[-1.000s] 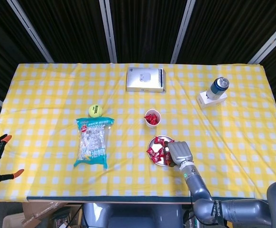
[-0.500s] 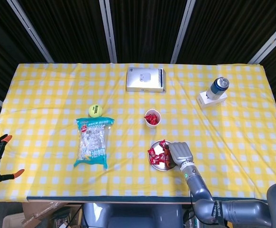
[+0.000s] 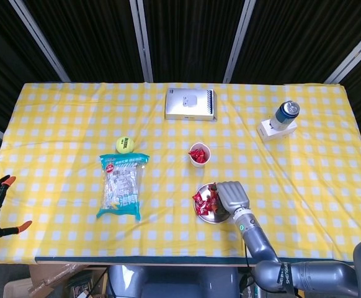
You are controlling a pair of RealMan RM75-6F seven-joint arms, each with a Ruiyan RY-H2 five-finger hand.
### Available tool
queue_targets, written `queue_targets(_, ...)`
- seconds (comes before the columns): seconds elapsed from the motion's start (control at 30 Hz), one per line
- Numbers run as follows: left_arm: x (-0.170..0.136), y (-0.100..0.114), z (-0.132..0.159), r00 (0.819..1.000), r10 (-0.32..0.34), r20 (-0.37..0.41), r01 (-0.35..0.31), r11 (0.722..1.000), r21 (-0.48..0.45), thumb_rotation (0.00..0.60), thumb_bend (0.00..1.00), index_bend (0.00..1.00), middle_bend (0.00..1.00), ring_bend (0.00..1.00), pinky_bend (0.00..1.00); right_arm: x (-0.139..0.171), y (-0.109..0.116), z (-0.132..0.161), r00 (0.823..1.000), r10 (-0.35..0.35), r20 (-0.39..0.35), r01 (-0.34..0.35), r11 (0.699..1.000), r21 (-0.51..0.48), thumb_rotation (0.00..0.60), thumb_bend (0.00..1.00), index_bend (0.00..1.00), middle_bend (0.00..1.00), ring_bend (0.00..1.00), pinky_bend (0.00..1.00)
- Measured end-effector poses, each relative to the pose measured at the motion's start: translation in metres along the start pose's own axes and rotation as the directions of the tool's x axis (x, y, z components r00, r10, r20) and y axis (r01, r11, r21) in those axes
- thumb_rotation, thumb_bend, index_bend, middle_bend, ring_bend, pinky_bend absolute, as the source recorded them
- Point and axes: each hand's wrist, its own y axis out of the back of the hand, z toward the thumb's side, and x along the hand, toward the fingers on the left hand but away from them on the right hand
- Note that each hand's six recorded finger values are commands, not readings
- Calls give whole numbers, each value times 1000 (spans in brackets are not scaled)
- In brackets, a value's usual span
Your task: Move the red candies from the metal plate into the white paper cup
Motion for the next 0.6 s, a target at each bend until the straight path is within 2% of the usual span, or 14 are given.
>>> queue_targets(0.4,2,-1,1,1000,-11,-1,11,1000,-2,600,4,0,0,0,0,-23,72,22,988,-150,-24,149,987,-52,600,559,648,752,797,1000)
queue_targets(0.6,3,-2,0,1000,-16,-9,16,1000,-6,600,4,0,0,0,0,-46,84,28,986,-167,-14,166,985,-54,600,560,648,752,797,1000)
